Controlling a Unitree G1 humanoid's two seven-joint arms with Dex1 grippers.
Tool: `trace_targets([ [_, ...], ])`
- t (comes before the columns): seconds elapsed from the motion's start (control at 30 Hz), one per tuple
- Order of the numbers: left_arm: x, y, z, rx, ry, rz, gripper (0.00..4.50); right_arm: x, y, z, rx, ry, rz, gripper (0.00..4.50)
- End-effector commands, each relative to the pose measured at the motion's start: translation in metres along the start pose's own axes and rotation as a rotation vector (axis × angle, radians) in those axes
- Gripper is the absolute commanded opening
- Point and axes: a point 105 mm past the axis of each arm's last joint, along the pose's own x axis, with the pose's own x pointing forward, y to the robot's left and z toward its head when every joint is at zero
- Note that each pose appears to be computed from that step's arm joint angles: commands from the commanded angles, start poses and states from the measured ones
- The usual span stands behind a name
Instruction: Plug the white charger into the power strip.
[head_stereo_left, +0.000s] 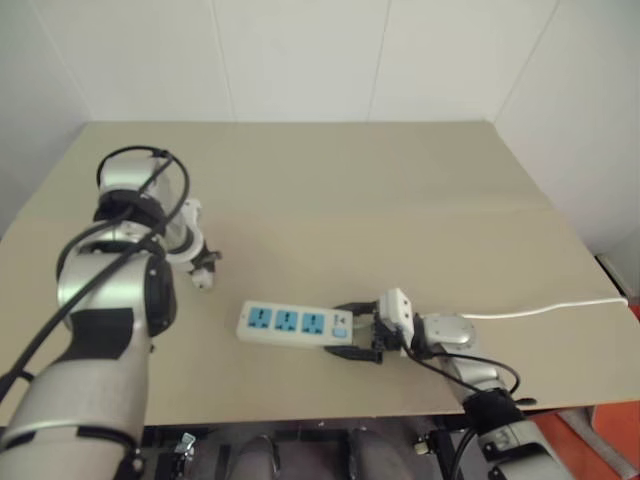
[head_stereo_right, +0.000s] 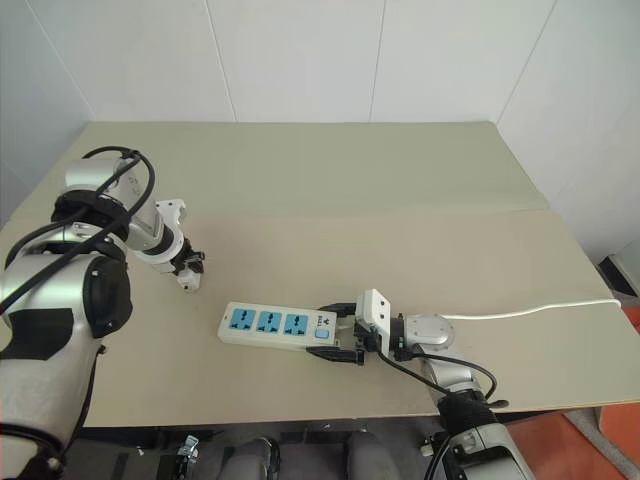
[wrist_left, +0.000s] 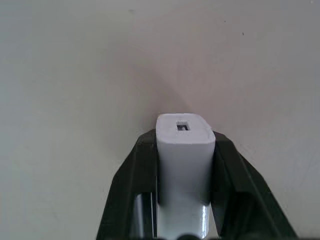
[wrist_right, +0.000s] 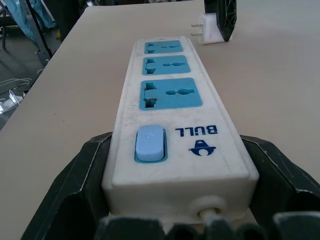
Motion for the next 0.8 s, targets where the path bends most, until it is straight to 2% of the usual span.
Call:
trace_targets([
  [0.03, -0.011, -0.001, 0.014, 0.04, -0.074, 0.002, 1.0, 0.001, 0.007, -0.007, 0.039, 0.012, 0.007, 3.42],
  [0.13, -0.023, -0.01, 0.02, 0.112, -0.1, -0.073, 1.0, 0.0, 0.007, -0.008, 0.04, 0.014, 0.002, 3.42],
  [0.2, -0.033, -0.009, 0.029, 0.239, -0.15, -0.098, 1.0, 0.001, 0.006, -0.008, 0.04, 0.014, 0.0, 3.42],
  [0.3, -0.046, 0.003, 0.034, 0.439, -0.176, -0.083, 1.0, 0.001, 0.006, -0.008, 0.041, 0.014, 0.002, 3.42],
  [0.4, -0.059, 0.019, 0.032, 0.656, -0.118, -0.057, 1.0, 0.002, 0.006, -0.008, 0.042, 0.013, 0.003, 3.42],
  [0.5, -0.069, 0.024, 0.025, 0.86, -0.026, -0.074, 1.0, 0.004, 0.008, -0.008, 0.044, 0.009, 0.01, 3.42],
  [0.63, -0.07, 0.009, 0.006, 1.059, 0.083, -0.171, 1.0, 0.006, 0.008, -0.008, 0.045, 0.007, 0.012, 3.42],
  [0.8, -0.052, -0.003, -0.021, 1.176, 0.152, -0.213, 1.0, 0.007, 0.009, -0.007, 0.045, 0.004, 0.01, 3.42],
])
